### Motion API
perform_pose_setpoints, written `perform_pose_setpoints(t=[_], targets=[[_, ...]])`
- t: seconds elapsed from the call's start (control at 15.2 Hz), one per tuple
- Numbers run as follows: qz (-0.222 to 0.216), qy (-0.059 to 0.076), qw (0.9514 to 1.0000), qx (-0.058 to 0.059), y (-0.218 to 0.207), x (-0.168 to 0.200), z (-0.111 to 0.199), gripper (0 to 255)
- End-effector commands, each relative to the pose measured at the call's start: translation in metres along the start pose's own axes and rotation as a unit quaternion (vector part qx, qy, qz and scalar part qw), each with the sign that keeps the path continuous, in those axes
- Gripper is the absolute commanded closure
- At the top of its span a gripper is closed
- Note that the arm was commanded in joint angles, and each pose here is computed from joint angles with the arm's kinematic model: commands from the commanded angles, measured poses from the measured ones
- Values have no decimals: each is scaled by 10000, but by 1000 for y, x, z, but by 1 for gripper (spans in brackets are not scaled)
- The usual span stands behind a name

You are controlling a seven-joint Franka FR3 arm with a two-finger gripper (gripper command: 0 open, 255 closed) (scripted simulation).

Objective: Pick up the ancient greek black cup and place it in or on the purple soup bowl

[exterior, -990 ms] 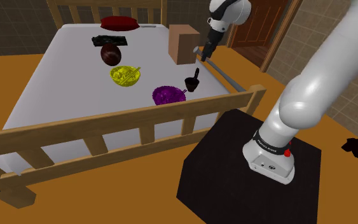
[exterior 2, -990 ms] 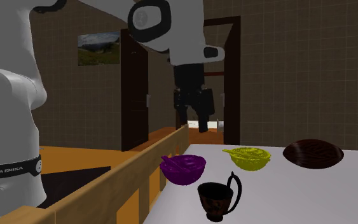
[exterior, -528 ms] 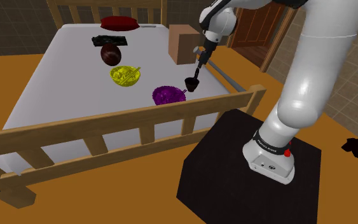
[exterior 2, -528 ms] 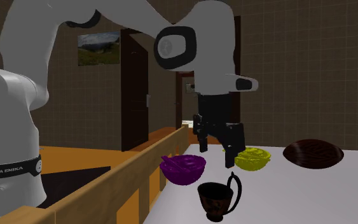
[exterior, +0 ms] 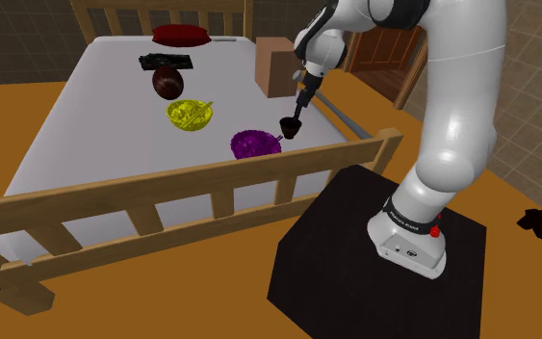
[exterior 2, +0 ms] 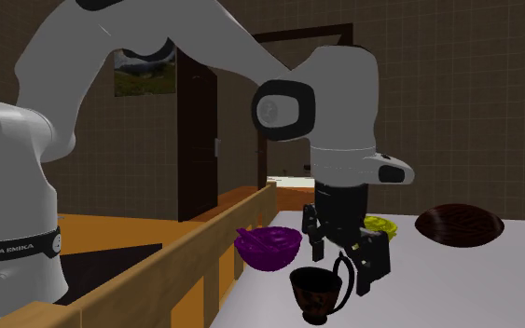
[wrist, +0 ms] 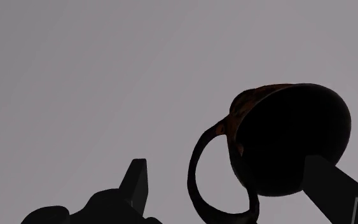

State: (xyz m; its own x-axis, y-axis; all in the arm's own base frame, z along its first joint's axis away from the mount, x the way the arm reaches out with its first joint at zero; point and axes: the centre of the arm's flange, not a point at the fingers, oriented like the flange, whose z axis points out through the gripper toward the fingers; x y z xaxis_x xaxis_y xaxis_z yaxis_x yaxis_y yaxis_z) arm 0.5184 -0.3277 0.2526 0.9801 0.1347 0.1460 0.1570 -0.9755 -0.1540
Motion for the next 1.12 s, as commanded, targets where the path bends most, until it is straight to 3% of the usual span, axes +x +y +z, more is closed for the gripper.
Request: perform_pose_setpoints(t=[0.0, 0.2, 0.66, 0.73, 1.06], targets=[[-1, 3, 10000, 0, 1, 0, 10, 0], [-1, 3, 10000, 0, 1, 0, 24, 0], [-1, 3, 10000, 0, 1, 0, 24, 0], [-1, 3, 10000, 0, 1, 0, 24, 255], [-1, 3, 10000, 0, 1, 0, 24, 255]])
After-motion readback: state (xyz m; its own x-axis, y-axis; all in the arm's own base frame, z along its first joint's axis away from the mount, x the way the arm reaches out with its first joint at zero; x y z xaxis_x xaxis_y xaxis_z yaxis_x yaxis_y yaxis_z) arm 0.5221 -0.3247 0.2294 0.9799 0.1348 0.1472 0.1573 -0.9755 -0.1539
